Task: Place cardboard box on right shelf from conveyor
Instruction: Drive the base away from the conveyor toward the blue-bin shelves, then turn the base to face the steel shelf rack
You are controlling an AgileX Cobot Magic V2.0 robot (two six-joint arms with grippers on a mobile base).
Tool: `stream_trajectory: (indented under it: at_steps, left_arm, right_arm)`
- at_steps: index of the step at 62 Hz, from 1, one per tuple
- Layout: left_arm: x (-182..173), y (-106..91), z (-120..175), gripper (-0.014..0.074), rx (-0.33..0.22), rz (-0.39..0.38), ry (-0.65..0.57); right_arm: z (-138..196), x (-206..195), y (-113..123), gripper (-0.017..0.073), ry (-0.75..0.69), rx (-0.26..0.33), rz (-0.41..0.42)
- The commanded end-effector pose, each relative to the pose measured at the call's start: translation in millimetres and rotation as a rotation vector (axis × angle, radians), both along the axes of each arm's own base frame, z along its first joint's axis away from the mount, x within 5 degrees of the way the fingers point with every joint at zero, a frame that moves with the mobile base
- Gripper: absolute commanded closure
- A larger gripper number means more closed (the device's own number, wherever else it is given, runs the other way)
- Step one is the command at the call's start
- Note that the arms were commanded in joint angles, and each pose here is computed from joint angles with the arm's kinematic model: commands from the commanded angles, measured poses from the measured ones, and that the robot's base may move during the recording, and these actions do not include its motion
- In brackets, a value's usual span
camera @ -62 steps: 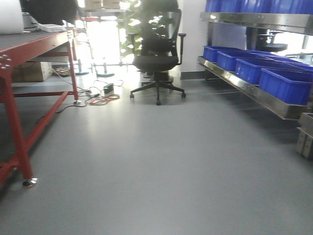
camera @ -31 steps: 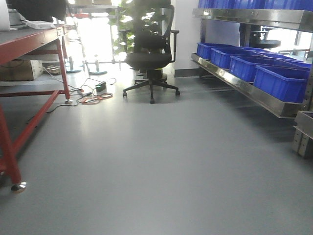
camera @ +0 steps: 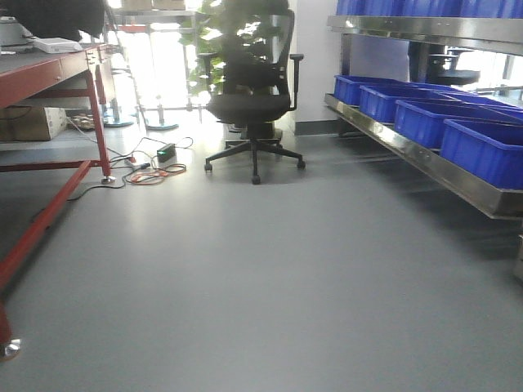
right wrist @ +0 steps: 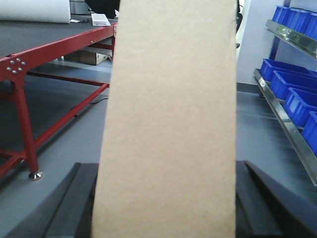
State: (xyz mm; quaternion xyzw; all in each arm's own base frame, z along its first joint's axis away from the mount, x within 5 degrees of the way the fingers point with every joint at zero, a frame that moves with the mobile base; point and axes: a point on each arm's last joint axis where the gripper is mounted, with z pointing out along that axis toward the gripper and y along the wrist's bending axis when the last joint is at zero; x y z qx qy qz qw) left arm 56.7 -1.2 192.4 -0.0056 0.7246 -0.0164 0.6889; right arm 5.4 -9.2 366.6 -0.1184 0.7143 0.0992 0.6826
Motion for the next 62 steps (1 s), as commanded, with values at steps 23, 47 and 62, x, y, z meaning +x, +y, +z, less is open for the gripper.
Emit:
stream_trajectory:
  at_steps: [23,47,62]
  left_arm:
    - [-0.8,0.5,5.6,0.071,-0.007,0.005,-0.092]
    - [-0.8,0.6,5.6,0.071,-0.007,0.007,-0.092]
    - [-0.8,0.6,5.6,0.071,-0.007,0.007,-0.092]
  right_arm:
    - [16.6,-0.3,0.6,0.0344,-0.113,0.019,0.005]
    - [16.6,-0.3,0.6,0.0344,-0.113,0.019,0.006]
    - [16.6,-0.3,0.6,0.0344,-0.113,0.019,0.006]
